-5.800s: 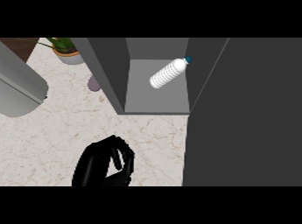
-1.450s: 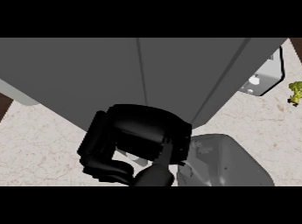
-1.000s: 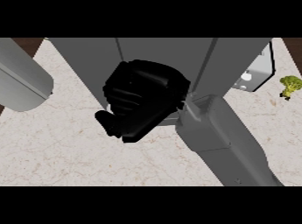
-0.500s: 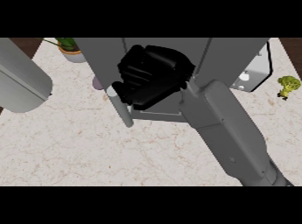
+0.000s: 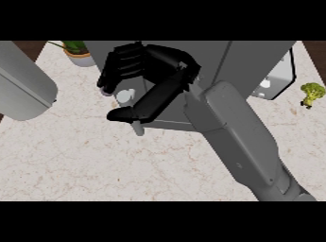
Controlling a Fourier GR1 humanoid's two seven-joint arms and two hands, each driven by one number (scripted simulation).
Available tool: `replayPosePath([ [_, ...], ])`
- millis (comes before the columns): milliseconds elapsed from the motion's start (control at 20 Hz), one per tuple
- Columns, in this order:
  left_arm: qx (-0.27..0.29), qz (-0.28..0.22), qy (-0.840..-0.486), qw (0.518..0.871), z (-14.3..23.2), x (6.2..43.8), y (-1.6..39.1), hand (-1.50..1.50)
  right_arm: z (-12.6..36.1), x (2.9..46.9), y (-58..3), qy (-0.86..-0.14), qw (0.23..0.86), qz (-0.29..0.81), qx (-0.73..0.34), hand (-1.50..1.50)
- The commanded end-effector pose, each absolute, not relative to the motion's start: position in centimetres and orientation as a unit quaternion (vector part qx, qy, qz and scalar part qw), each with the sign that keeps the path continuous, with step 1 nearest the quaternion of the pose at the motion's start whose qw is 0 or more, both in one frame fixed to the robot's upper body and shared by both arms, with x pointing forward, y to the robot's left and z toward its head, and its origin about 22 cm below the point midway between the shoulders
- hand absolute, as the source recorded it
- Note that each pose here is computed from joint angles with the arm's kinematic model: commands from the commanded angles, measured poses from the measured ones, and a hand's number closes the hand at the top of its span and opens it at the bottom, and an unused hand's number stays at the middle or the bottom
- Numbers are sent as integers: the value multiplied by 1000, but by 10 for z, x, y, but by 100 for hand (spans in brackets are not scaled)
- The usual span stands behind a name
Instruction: Pick up the bottled water, place it into the cabinet and close the cabinet
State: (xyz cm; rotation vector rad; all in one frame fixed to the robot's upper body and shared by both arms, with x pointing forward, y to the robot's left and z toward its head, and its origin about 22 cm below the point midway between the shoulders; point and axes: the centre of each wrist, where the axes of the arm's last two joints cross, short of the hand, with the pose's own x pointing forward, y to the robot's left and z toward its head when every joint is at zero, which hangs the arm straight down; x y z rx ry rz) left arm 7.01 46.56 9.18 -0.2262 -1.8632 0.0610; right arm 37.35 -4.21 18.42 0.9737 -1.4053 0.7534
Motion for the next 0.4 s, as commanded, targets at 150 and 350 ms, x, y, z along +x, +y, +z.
replayPosePath([
  [150, -103, 19, -803, 587, 94, 77, 461, -150, 246, 402, -73, -709, 577, 235, 331, -150],
  [350, -113, 15, -798, 591, 85, 78, 457, -150, 243, 401, -68, -711, 575, 228, 334, -150],
])
